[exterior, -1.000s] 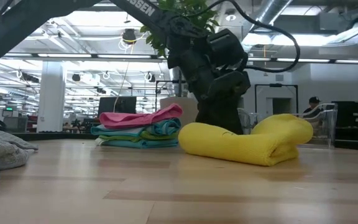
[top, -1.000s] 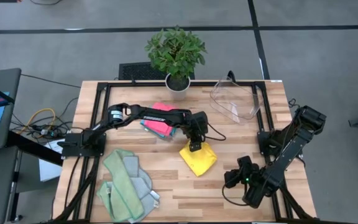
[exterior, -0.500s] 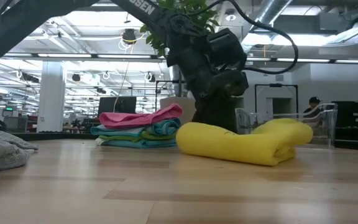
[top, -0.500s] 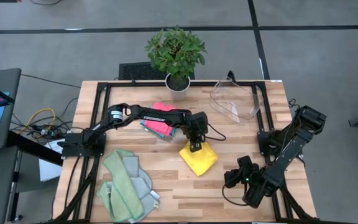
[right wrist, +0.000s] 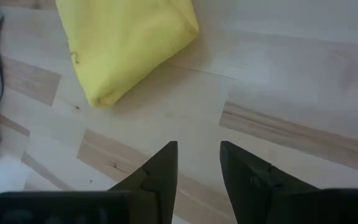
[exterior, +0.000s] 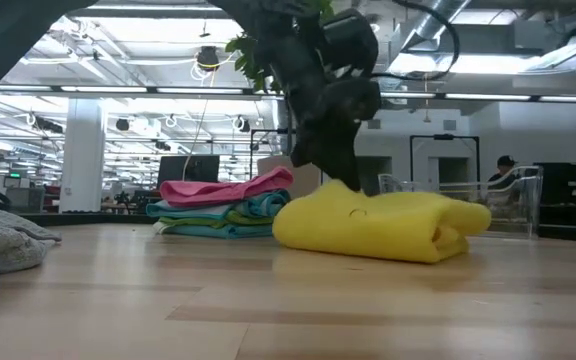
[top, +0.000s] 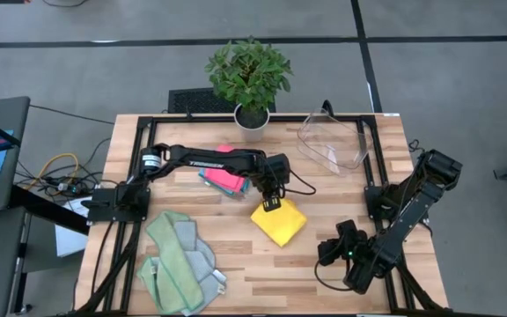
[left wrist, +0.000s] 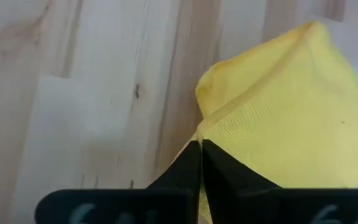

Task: Fold microfiber towels
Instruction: Fold the yellow microfiber towel

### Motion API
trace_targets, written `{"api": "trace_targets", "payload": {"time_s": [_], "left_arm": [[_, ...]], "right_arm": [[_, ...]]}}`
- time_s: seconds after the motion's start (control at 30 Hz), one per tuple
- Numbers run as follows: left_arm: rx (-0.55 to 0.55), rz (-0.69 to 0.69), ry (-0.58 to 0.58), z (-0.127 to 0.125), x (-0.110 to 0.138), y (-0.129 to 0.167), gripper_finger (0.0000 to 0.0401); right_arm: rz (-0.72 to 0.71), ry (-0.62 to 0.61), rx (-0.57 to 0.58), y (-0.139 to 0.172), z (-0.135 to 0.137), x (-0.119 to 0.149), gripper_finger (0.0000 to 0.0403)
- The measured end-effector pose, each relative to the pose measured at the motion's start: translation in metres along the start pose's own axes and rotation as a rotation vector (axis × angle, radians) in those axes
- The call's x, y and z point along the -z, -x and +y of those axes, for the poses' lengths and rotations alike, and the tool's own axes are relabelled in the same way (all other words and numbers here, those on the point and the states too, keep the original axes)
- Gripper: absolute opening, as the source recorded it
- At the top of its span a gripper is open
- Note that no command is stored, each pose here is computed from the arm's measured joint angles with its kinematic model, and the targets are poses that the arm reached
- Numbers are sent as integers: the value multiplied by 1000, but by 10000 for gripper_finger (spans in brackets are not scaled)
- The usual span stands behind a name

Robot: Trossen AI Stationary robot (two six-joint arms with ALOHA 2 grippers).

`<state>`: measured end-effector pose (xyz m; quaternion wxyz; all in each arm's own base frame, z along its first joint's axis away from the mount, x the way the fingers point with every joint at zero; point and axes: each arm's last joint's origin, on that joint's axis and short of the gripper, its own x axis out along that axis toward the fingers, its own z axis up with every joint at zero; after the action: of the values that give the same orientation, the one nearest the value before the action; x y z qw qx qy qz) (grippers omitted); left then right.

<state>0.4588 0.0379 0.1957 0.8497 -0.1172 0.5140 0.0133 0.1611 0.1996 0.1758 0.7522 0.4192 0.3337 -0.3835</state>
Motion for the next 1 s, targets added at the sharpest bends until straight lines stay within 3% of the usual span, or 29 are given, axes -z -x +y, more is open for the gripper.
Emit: {"api": "trace_targets", "payload": {"time_s": [0.23,0.4,0.53,0.77,1.0], "left_arm": [[-37,18,45,2,19,-21,8],[-98,57,83,8,32,-29,16],[-127,60,98,10,35,-32,27],[-105,51,124,8,34,-28,43],[-92,79,128,5,34,-7,43]], "right_arm": [[-43,9,-63,0,4,0,159],[-91,43,-176,-8,24,-7,166],[-131,146,-203,-29,47,-23,162],[-264,211,-76,-71,58,-56,151],[-200,197,46,-117,34,-37,138]]}}
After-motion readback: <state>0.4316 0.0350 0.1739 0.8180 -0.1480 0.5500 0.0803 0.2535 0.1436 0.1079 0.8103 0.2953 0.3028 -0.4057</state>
